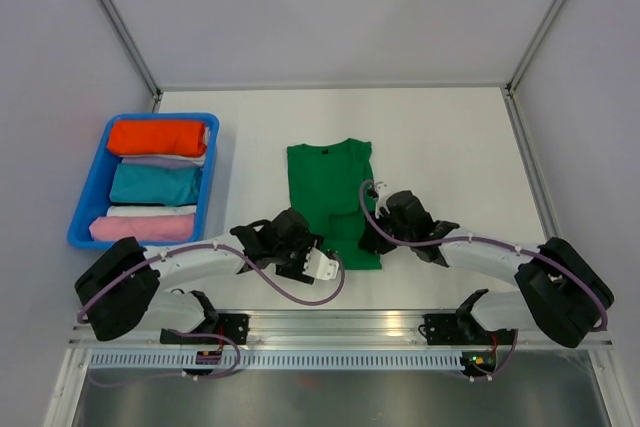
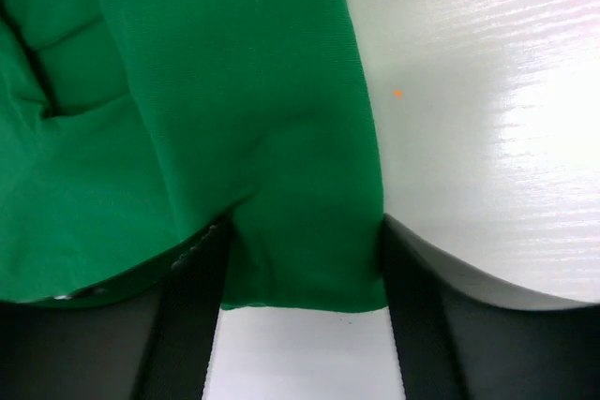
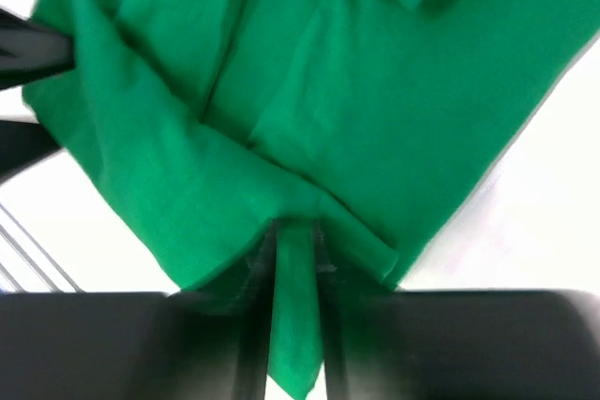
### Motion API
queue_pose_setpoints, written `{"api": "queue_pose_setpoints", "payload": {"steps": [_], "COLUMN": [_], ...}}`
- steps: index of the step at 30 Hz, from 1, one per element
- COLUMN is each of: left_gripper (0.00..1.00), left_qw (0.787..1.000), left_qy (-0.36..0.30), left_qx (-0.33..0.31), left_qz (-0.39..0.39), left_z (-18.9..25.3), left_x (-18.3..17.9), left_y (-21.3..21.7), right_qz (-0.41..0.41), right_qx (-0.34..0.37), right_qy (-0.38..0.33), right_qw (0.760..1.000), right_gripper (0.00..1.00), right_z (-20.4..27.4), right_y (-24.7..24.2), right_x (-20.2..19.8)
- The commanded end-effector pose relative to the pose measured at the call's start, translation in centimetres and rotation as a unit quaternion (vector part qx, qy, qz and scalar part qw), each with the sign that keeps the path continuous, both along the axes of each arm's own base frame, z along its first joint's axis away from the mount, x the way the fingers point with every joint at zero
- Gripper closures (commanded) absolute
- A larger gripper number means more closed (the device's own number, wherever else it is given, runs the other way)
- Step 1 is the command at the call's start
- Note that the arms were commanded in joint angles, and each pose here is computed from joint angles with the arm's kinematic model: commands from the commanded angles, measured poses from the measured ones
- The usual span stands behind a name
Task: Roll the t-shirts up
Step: Roll the tshirt
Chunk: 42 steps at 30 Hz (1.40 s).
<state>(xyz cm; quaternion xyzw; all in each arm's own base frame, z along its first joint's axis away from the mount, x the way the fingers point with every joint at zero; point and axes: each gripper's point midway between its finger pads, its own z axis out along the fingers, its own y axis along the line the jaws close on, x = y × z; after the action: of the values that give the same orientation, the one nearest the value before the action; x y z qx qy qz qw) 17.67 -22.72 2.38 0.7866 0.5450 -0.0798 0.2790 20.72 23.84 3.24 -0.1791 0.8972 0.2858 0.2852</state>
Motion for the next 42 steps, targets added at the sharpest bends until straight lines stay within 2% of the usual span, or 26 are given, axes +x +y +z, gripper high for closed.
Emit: {"api": "queue_pose_setpoints", "payload": {"steps": [1, 2, 4, 5, 7, 8, 10, 11, 12, 14, 15, 17, 21, 23, 28, 29, 31, 32, 35, 38, 42], "left_gripper": [0.32, 0.46, 0.58, 0.68, 0.76, 0.86, 0.96, 0.98, 0.98, 0.98, 0.98, 0.98, 0.98, 0.98, 0.98, 0.98, 0.98, 0.98, 0.98, 0.98, 0.95], "left_qw": [1.000, 1.000, 1.000, 1.000, 1.000, 1.000, 0.999, 0.999, 0.998, 0.996, 0.993, 0.990, 0.987, 0.986, 0.986, 0.985, 0.984, 0.984, 0.975, 0.961, 0.936], "left_qy": [0.014, 0.015, 0.017, 0.018, 0.020, 0.023, 0.032, 0.042, 0.055, 0.071, 0.102, 0.119, 0.142, 0.145, 0.148, 0.151, 0.161, 0.167, 0.216, 0.275, 0.350], "left_qx": [0.015, 0.016, 0.019, 0.020, 0.016, 0.016, 0.007, 0.009, 0.002, -0.017, -0.022, -0.039, -0.049, -0.051, -0.053, -0.054, -0.051, -0.055, -0.045, -0.032, -0.031], "left_qz": [0.002, 0.000, -0.002, -0.002, 0.000, 0.003, 0.012, 0.023, 0.024, 0.049, 0.052, 0.066, 0.060, 0.061, 0.061, 0.058, 0.056, 0.044, 0.016, -0.008, -0.031], "left_z": [-1.4, -1.5, -1.7, -1.8, -1.6, -1.5, -1.0, -0.9, -0.7, 0.5, 0.8, 2.0, 2.5, 2.6, 2.7, 2.7, 2.8, 3.1, 3.5, 4.4, 6.3], "left_x": [-0.5, -0.6, -0.7, -0.7, -0.7, -0.7, -0.4, -0.2, -0.3, 0.8, 0.1, 0.8, 0.4, 0.5, 0.6, 0.6, 0.3, -0.1, -2.6, -5.7, -8.6], "left_y": [0.5, 0.6, 0.8, 0.8, 0.7, 0.7, 0.3, 0.7, 0.5, 0.4, 0.4, 0.3, 0.2, 0.2, 0.3, 0.3, 0.6, 0.5, 1.2, 2.3, 3.1], "right_qz": [0.049, 0.072, 0.086, 0.095, 0.130, 0.171, 0.213, 0.244, 0.297, 0.350, 0.370, 0.406, 0.402, 0.415, 0.430, 0.431, 0.418, 0.419, 0.452, 0.513, 0.555], "right_qx": [0.027, 0.020, 0.027, 0.020, 0.025, 0.015, 0.000, -0.013, -0.039, -0.083, -0.107, -0.123, -0.183, -0.166, -0.203, -0.207, -0.221, -0.230, -0.217, -0.153, -0.084], "right_qy": [-0.087, -0.123, -0.184, -0.214, -0.270, -0.304, -0.327, -0.344, -0.378, -0.377, -0.381, -0.359, -0.377, -0.390, -0.360, -0.353, -0.336, -0.320, -0.290, -0.248, -0.199], "right_qw": [0.995, 0.990, 0.979, 0.972, 0.954, 0.937, 0.921, 0.907, 0.876, 0.854, 0.840, 0.831, 0.814, 0.805, 0.803, 0.805, 0.815, 0.818, 0.816, 0.807, 0.804], "right_gripper": [0.68, 0.64, 0.56, 0.54, 0.49, 0.49, 0.48, 0.48, 0.48, 0.45, 0.44, 0.44, 0.44, 0.43, 0.43, 0.45, 0.64, 0.82, 0.99, 1.00, 1.00], "right_z": [5.0, 5.9, 8.4, 9.1, 10.9, 11.2, 11.3, 11.1, 10.7, 7.8, 6.7, 4.6, 2.8, 2.3, 0.0, -0.3, -0.6, -0.8, -0.1, 2.3, 4.1], "right_y": [1.2, 0.9, 0.3, -0.2, -0.4, -0.2, -0.5, -0.5, -0.6, -1.6, -2.1, -1.9, -1.1, 0.1, -0.2, -0.3, -0.4, -0.7, -0.6, -0.3, 0.5], "right_x": [1.2, 1.3, 1.2, 1.2, 0.7, 0.2, -0.7, -1.1, -1.6, -3.0, -3.1, -4.6, -3.8, -4.4, -4.7, -4.7, -4.3, -4.4, -5.8, -9.5, -12.6]}}
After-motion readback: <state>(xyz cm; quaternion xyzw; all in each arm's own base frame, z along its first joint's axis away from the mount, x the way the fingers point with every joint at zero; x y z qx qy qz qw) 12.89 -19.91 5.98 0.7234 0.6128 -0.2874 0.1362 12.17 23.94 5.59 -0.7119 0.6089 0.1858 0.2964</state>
